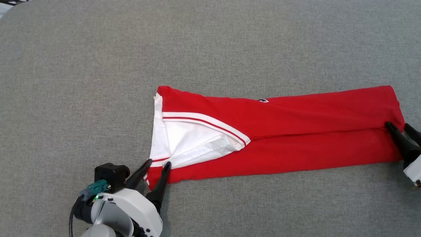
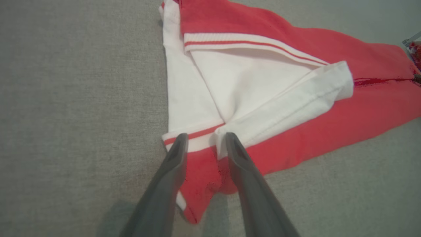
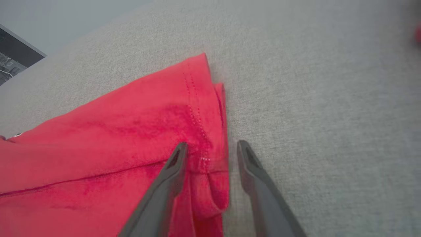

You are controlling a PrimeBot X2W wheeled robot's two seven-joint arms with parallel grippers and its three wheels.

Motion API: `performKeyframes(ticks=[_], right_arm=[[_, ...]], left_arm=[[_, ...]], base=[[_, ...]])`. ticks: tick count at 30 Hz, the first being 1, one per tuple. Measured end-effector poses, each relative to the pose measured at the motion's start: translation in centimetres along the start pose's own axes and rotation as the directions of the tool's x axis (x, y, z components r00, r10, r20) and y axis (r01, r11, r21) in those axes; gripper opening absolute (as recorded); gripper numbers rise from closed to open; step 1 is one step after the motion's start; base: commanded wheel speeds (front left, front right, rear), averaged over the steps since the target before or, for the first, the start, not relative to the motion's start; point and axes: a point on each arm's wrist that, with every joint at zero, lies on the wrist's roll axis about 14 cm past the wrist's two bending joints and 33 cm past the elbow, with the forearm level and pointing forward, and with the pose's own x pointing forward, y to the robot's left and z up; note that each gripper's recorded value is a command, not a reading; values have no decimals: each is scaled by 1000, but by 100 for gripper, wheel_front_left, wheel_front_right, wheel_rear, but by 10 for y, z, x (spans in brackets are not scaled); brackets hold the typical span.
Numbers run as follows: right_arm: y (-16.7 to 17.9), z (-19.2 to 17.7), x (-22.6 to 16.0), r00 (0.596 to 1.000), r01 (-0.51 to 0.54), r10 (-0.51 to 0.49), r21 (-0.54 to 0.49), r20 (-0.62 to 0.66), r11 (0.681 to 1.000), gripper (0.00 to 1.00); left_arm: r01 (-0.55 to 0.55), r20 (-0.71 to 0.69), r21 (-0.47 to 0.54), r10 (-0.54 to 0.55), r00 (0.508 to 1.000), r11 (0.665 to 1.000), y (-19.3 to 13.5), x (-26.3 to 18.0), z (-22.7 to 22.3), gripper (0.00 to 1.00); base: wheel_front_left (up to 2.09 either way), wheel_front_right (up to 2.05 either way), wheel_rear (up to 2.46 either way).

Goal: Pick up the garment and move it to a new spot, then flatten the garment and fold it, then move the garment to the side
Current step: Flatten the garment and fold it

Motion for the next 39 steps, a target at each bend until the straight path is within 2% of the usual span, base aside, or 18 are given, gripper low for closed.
performKeyframes(ticks=[5,10,18,24,28,33,39], right_arm=[[2,23,-8,993,1,4,-43,115,999,100],[17,35,-20,976,-29,51,-105,213,994,100],[54,75,-43,896,-51,137,-210,423,976,100],[72,78,-63,848,-31,151,-237,507,971,100],[80,88,-81,797,-8,138,-218,588,976,100],[85,67,-94,798,-1,114,-188,592,982,100],[89,58,-108,790,1,107,-176,604,984,100]], left_arm=[[-29,100,-3,29,995,1000,5,-5,24,100],[-57,257,-20,60,964,998,9,-14,60,100],[-69,433,-61,89,897,996,8,-32,93,100],[-56,524,-59,79,848,997,-1,-44,111,100],[-55,583,-35,65,810,998,-4,-54,124,100],[-89,618,-24,85,782,996,2,-65,126,100],[-114,656,6,82,750,993,1,-75,127,100]], base=[[0,0,0],[0,0,0],[0,0,0],[0,0,0],[0,0,0],[0,0,0],[0,0,0]])
